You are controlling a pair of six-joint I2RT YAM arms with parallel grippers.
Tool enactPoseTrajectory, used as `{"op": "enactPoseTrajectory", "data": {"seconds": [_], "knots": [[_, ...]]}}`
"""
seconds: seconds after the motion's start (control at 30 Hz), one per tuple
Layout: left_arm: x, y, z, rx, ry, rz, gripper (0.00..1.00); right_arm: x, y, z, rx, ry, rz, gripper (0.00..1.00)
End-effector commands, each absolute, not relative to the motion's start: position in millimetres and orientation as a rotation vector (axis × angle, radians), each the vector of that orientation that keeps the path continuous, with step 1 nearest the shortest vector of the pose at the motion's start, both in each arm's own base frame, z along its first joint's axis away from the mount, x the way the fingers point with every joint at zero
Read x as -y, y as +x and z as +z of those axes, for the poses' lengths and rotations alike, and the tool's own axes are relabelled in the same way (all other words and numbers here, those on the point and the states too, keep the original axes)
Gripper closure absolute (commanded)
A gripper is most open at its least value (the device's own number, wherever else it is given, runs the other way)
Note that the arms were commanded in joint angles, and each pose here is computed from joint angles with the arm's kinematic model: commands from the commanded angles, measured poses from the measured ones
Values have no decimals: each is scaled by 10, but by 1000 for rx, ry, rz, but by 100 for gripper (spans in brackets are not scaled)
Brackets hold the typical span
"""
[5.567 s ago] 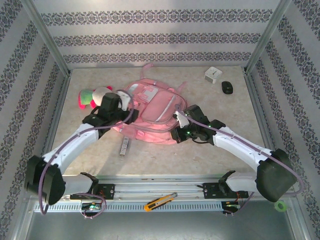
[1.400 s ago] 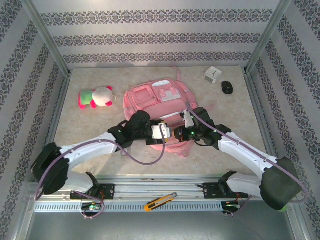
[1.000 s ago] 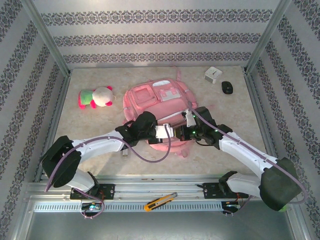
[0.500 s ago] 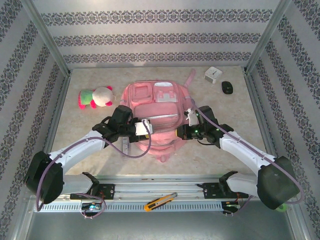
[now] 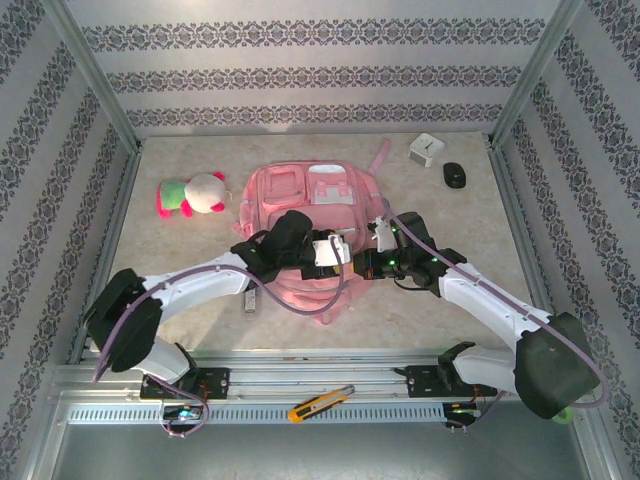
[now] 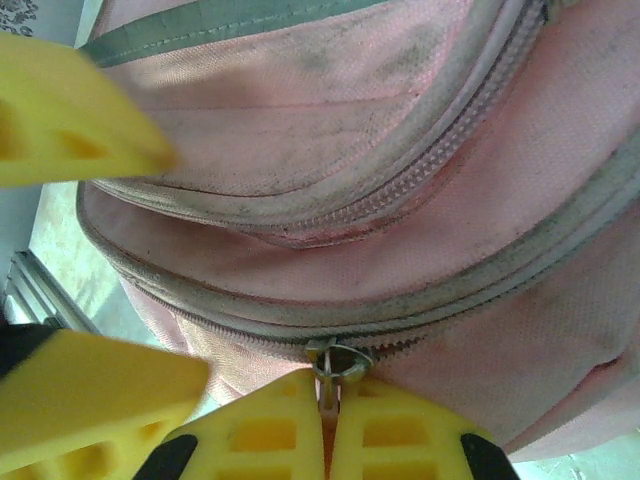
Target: Pack the student bag
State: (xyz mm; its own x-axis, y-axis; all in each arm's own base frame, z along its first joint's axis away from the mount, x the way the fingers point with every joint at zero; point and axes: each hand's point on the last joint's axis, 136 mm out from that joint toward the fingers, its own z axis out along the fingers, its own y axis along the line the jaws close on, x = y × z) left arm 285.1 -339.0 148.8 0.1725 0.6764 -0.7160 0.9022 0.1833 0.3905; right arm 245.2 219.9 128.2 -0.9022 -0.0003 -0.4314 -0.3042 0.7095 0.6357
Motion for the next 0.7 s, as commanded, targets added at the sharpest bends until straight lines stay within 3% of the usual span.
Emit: {"op": "enactPoseTrajectory", "data": {"seconds": [0.0,0.07,0.1,0.2,0.27,0.67], "knots": [[3454,2909,1462,-1560,1559,-306,43,-2268,2497,1438,-2444,-264,1061,100],[3435,2898,1360,-1577,1577,-303,45,-2269,2506,1453,-2438,-268,1059,100],[3424,2893,1328,-1584,1587,-300,51,-2270,2508,1463,-2436,-268,1060,100],[3363,2871,1276,-1607,1608,-296,89,-2238,2520,1465,-2439,-258,1049,100],[3308,2817,1294,-1600,1621,-324,99,-2163,2556,1446,-2440,-222,1041,100],[2959,2317,1586,-1426,1738,-529,100,-1476,3297,1200,-2436,77,994,100]]}}
